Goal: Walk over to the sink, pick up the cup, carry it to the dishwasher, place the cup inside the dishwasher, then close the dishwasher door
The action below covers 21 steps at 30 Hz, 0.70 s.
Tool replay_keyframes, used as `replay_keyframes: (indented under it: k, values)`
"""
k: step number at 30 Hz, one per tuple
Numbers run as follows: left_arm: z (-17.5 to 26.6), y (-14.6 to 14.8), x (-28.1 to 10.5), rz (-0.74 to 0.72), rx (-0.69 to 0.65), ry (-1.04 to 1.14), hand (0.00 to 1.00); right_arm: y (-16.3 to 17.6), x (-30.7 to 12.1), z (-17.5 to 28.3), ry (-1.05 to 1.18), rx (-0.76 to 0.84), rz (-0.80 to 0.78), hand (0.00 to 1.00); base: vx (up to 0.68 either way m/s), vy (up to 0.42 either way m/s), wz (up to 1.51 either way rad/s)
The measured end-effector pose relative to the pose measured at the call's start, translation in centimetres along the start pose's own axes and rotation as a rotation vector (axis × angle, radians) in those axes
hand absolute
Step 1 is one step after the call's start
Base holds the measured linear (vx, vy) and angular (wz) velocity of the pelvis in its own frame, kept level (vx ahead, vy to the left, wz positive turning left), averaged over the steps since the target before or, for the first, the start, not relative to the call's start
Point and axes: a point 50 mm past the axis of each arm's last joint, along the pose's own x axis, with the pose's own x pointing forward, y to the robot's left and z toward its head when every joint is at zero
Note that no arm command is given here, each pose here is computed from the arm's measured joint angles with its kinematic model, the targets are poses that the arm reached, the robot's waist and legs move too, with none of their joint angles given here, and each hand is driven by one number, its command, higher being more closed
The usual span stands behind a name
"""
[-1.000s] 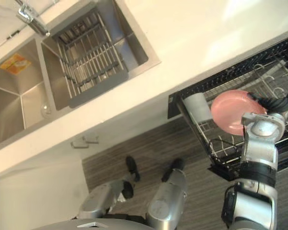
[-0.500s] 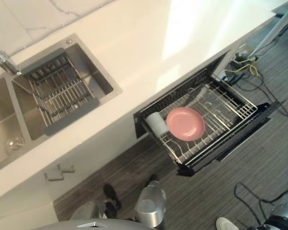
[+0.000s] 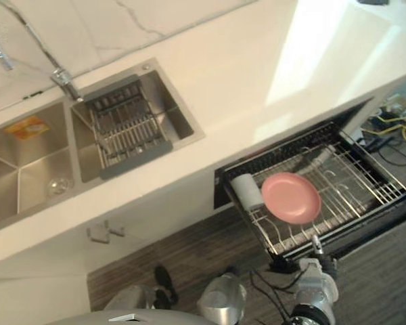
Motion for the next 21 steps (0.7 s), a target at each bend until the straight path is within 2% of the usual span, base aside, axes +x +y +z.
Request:
replay_keyframes:
  k: [3, 5, 10, 21]
  values:
    - [-0.2, 0.0, 0.0, -0.003, 0.020, 0.006, 0.00, 0.8, 0.0, -0.2, -0.011, -0.050, 0.010, 0.00, 0.00, 0.011, 0.00]
    - [-0.2, 0.0, 0.0, -0.001, 0.047, 0.004, 0.00, 1.0, -0.1, -0.3, -0.037, -0.207, -0.023, 0.00, 0.03, -0.004, 0.12]
    - [-0.3, -0.2, 0.0, -0.025, 0.075, 0.011, 0.00, 2.6, -0.2, -0.6, -0.049, -0.354, 0.007, 0.00, -0.01, -0.018, 0.21]
    - [-2.3, 0.0, -0.2, -0.078, 0.023, 0.107, 0.00, 6.4, 0.6, 1.5, -0.122, -0.494, 0.136, 0.00, -0.07, 0.015, 0.24]
